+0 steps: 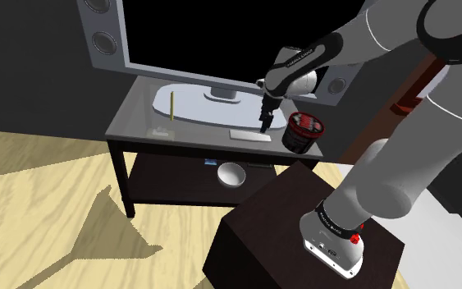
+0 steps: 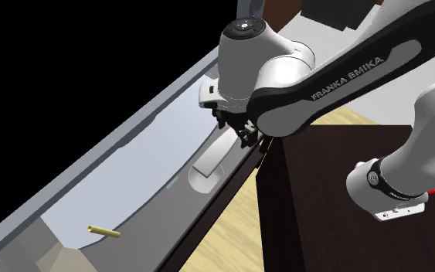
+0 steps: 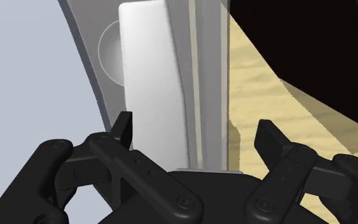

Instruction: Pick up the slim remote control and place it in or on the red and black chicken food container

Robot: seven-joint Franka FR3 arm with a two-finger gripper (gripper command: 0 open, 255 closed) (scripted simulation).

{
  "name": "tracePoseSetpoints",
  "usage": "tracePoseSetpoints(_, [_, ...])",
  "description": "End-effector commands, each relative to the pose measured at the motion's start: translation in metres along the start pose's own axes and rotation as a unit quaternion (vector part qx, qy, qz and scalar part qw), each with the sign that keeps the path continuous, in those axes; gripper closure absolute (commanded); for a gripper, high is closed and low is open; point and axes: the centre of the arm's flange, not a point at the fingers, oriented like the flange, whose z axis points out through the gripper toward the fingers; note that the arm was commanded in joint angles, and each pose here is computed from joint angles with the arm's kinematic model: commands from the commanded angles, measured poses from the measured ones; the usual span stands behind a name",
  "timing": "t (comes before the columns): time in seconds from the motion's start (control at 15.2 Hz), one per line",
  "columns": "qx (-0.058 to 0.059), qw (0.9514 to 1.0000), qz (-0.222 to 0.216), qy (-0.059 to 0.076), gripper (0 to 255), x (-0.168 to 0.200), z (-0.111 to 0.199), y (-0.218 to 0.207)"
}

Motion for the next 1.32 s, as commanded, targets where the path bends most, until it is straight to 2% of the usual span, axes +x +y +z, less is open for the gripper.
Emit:
tracePoseSetpoints(0.0, [-0.003, 0.9995, -0.033, -0.001, 0, 0.007, 0.024, 0.015])
tracePoseSetpoints(0.2, [-0.005, 0.9970, -0.078, -0.002, 0, 0.020, 0.057, 0.031])
tracePoseSetpoints(0.66, [-0.005, 0.9970, -0.078, -0.002, 0, 0.020, 0.094, 0.032])
tracePoseSetpoints(1.25, [-0.005, 0.9970, -0.078, -0.002, 0, 0.020, 0.097, 0.032])
